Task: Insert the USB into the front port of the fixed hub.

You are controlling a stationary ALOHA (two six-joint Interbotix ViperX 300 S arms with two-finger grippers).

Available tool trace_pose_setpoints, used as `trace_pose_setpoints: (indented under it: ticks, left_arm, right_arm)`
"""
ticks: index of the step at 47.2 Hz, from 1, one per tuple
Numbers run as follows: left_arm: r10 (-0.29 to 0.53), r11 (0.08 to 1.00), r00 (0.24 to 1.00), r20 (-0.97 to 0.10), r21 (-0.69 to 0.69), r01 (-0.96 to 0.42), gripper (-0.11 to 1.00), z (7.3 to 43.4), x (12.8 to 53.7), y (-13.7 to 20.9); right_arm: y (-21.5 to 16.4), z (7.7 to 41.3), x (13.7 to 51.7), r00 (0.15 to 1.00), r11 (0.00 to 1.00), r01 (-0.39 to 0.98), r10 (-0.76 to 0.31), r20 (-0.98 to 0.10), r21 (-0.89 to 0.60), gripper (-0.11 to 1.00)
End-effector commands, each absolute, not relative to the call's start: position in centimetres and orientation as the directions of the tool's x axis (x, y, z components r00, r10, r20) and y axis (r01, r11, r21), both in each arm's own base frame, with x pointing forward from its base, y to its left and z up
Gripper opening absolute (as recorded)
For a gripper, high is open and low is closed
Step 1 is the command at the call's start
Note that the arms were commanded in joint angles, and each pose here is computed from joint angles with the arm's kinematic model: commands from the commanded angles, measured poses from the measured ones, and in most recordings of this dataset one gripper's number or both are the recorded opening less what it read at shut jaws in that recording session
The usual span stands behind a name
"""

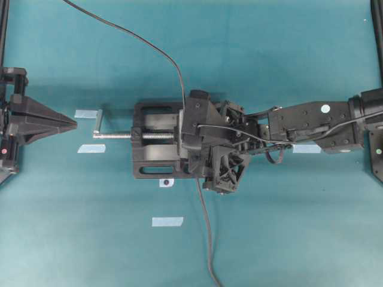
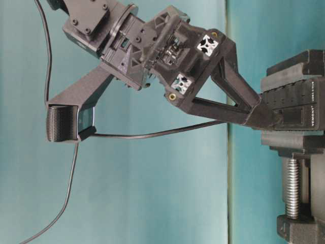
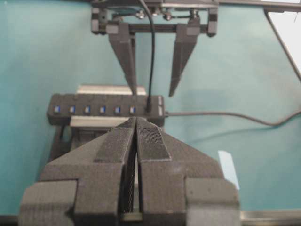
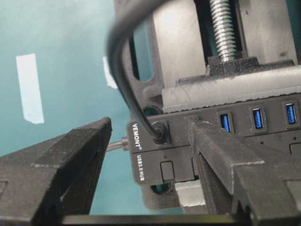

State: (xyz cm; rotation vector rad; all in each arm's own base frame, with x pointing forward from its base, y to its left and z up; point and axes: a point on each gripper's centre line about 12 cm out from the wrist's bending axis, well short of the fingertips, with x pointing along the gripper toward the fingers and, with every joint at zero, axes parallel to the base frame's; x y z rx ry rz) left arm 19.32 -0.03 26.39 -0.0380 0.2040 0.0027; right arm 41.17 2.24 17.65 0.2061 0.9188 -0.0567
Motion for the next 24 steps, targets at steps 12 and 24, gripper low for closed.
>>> trace_pose_setpoints:
  ticks: [12,24]
  left_arm:
    - [-0.001,0.999,0.983,-0.183,-0.038,-0.006,0.0,27.15,19.51,-0.03]
    - [-0.003,0.999,0.983,-0.183,-0.039,-0.004,0.0,27.1,19.5,-0.06]
  right_arm:
    - [2.13,19.96,40.43,0.646,0.977,0.136,0.04,-0.762,0.166,0.71]
    - [2.13,19.87,40.23,0.646,0.976,0.137,0.04,-0.762,0.168,0.71]
